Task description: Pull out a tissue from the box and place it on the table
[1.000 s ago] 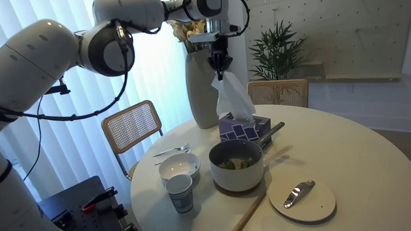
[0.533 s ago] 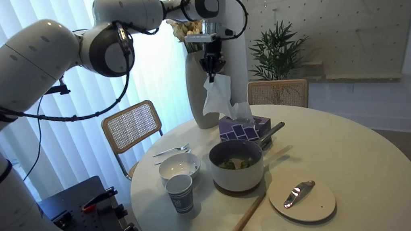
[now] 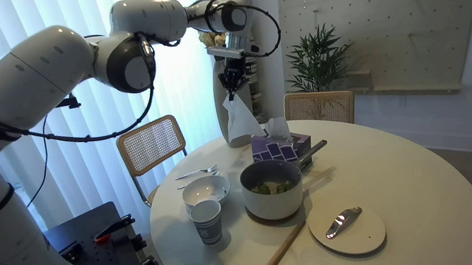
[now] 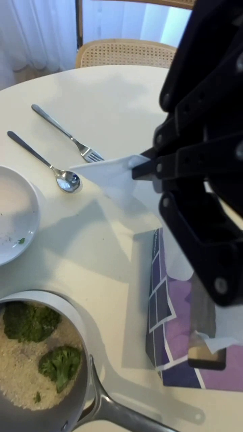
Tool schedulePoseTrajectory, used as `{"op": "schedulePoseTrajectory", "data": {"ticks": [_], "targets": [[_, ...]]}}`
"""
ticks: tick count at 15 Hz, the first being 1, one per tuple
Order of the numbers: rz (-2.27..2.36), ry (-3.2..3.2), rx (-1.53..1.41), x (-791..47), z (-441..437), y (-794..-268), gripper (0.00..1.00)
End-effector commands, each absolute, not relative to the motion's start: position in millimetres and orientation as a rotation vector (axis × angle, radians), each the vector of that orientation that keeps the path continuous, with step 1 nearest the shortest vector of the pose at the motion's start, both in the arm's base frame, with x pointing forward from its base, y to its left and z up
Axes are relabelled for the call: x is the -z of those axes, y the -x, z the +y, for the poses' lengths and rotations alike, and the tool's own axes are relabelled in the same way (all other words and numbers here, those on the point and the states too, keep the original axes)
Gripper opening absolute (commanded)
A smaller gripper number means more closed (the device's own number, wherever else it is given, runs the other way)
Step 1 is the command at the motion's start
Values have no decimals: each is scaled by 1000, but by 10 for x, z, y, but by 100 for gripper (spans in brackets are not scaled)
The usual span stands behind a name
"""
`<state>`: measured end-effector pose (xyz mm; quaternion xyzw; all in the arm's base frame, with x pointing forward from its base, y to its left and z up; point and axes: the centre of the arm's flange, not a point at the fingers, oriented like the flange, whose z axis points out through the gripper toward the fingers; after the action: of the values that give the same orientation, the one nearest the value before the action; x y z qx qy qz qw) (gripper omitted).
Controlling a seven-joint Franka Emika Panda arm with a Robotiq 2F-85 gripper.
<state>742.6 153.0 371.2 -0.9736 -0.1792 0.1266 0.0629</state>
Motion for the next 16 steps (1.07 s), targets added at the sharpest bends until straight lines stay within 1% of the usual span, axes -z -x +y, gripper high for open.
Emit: {"op": "schedulePoseTrajectory", "data": {"ticks": [1, 6, 16], "targets": [[-627, 2873, -410, -3541, 1688, -7270, 0], [-733, 2781, -435, -3325, 1917, -7201, 0], [-921, 2577, -281, -2969, 2300, -7082, 0]]}}
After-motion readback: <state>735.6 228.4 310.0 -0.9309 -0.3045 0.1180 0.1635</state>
